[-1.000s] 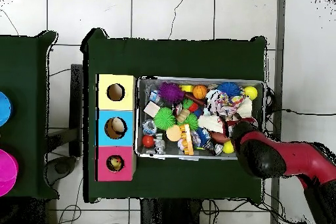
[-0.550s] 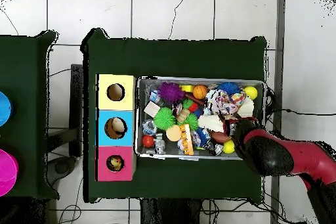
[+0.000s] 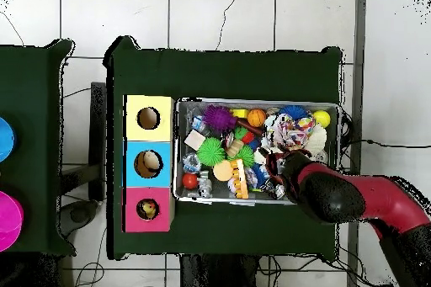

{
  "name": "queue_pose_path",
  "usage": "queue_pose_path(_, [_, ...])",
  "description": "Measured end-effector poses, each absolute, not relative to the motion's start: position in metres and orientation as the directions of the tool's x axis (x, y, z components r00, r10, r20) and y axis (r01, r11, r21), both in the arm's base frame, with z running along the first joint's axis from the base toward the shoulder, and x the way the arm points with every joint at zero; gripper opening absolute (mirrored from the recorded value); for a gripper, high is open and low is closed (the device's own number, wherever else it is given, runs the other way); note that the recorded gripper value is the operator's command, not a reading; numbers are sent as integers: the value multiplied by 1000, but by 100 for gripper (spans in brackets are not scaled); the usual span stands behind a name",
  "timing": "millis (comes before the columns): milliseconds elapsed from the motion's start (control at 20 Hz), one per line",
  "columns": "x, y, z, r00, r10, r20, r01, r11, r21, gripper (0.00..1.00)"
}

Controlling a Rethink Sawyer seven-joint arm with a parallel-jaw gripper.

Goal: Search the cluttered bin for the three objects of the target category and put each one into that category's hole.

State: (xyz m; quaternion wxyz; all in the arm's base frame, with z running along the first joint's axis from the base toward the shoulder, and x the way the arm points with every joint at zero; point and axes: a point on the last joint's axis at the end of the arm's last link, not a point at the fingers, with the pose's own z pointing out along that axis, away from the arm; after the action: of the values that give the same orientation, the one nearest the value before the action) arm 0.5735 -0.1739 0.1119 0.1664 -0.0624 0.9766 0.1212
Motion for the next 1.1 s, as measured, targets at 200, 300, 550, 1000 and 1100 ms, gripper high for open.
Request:
queue_pose_path(200, [566, -155, 109, -939, -109, -326, -191, 954, 230, 100])
queue_pose_path(300, [561, -143, 107, -940, -128, -316, -209, 948, 238, 100])
queue_pose_path(550, [553, -103, 99, -931, -205, -302, -280, 932, 231, 100])
queue_pose_path(1000, [543, -19, 74, -856, -360, -370, -437, 887, 148, 100])
queue_pose_path(1100, [542, -11, 70, -838, -380, -391, -457, 880, 126, 100])
